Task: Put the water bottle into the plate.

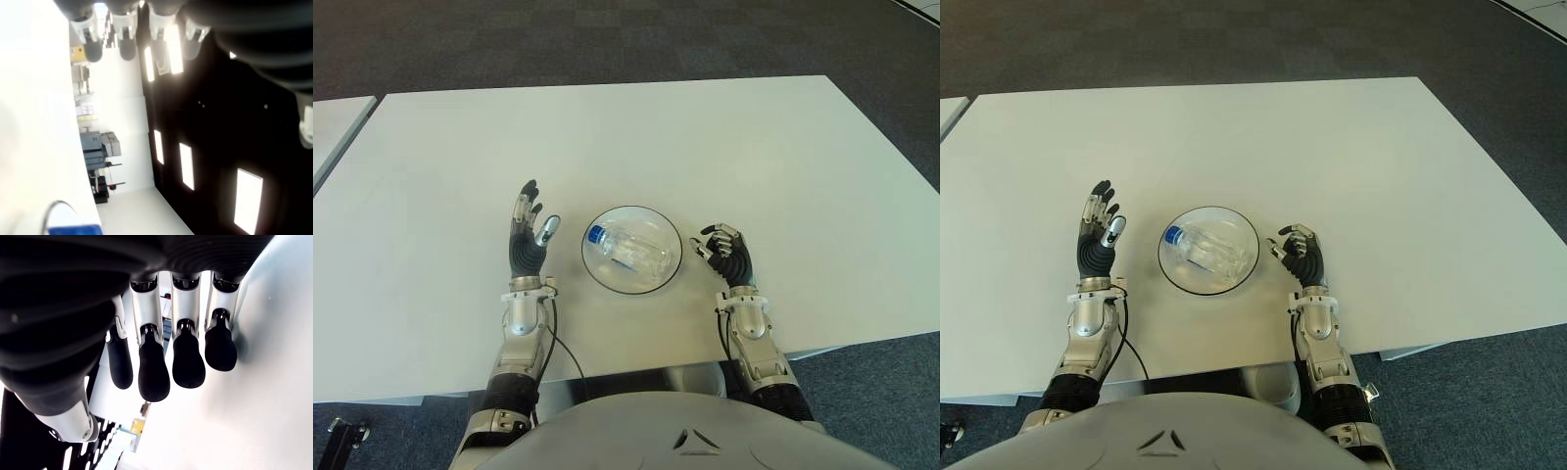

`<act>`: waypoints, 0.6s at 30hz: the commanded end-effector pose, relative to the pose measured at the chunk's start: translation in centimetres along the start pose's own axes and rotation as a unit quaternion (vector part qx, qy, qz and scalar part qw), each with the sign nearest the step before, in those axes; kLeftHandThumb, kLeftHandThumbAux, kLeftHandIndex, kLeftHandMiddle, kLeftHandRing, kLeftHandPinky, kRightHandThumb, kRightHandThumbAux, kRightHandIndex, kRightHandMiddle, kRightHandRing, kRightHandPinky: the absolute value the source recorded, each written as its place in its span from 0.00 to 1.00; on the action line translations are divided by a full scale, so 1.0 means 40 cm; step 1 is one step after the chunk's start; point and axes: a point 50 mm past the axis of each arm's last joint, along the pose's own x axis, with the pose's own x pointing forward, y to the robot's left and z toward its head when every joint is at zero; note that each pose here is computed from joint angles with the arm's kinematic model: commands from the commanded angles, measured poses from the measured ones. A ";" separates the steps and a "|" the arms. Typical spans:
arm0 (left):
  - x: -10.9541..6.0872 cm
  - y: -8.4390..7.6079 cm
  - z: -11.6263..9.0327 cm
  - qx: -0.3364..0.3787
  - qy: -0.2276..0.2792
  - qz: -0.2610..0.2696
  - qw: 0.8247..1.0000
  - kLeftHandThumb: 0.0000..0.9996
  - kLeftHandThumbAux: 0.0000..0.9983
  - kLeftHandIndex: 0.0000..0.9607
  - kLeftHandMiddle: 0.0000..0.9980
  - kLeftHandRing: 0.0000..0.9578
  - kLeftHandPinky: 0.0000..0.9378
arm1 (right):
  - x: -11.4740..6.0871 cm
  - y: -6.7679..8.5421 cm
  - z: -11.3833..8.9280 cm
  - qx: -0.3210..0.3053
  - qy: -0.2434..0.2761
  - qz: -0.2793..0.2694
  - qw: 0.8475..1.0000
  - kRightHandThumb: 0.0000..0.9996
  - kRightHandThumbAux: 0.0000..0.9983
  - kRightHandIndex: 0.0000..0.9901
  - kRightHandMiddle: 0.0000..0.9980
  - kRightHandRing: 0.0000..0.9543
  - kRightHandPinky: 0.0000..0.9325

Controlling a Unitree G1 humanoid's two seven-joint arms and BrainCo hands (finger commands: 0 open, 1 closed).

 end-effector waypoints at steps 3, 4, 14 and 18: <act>-0.010 0.003 -0.021 0.008 0.018 0.013 1.000 0.00 0.45 0.00 0.00 0.00 0.00 | -0.006 0.002 -0.008 0.005 0.008 0.004 1.000 0.70 0.73 0.44 0.73 0.76 0.76; -0.011 0.004 -0.023 0.008 0.020 0.014 1.000 0.00 0.46 0.00 0.00 0.00 0.00 | -0.006 0.002 -0.008 0.005 0.008 0.004 1.000 0.70 0.73 0.44 0.73 0.76 0.76; -0.023 -0.003 -0.041 0.010 0.043 0.010 0.999 0.00 0.49 0.00 0.00 0.00 0.00 | -0.008 -0.008 -0.010 0.004 0.010 0.006 1.000 0.70 0.73 0.44 0.72 0.75 0.76; -0.024 -0.013 -0.047 0.001 0.056 0.013 0.998 0.00 0.49 0.00 0.00 0.00 0.00 | -0.009 -0.016 -0.012 -0.003 0.010 0.013 1.000 0.70 0.73 0.44 0.73 0.75 0.77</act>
